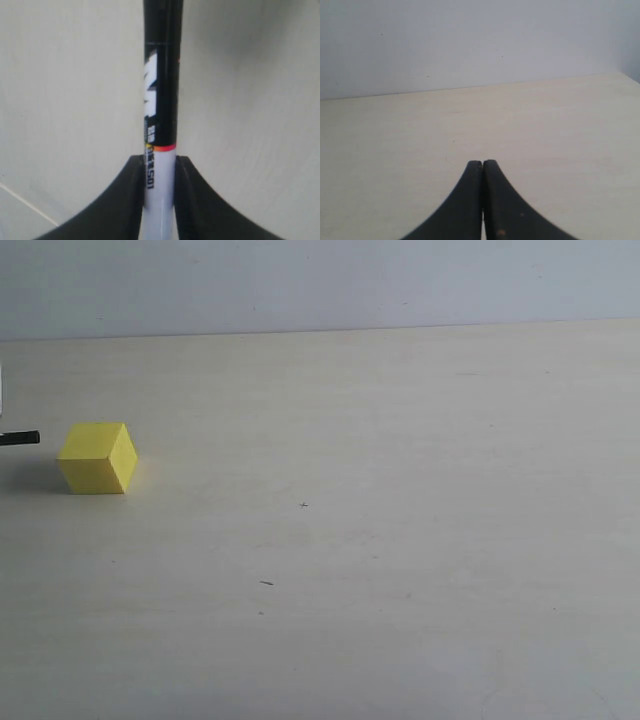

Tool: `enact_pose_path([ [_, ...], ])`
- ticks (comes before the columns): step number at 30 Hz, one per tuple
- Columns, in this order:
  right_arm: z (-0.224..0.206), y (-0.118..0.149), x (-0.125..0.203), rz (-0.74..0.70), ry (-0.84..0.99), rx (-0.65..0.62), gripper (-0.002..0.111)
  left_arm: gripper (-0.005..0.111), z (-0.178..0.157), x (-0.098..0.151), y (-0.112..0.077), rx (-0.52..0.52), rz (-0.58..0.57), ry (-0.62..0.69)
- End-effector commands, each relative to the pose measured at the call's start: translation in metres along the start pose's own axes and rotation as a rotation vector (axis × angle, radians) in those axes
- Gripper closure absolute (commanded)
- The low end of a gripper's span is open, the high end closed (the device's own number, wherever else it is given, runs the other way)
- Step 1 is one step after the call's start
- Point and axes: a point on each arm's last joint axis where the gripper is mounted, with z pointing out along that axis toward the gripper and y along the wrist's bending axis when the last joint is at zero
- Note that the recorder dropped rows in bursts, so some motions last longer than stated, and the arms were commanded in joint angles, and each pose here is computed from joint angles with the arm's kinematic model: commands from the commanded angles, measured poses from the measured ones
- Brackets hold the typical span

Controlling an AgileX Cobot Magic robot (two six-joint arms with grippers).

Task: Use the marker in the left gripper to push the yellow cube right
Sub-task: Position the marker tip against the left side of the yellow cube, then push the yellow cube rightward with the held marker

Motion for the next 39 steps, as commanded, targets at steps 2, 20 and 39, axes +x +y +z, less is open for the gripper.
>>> enact_pose_path([
  [2, 0.000, 0.000, 0.000, 0.001, -0.014, 0.006, 0.108, 0.107, 0.001, 0.014, 0.003, -0.020, 0.005, 0.018],
  [20, 0.000, 0.000, 0.000, 0.001, -0.014, 0.006, 0.108, 0.107, 0.010, -0.071, -0.014, 0.027, 0.233, -0.090],
  [39, 0.000, 0.000, 0.000, -0.001, -0.014, 0.006, 0.108, 0.107, -0.017, -0.070, -0.022, 0.156, 0.129, -0.004],
])
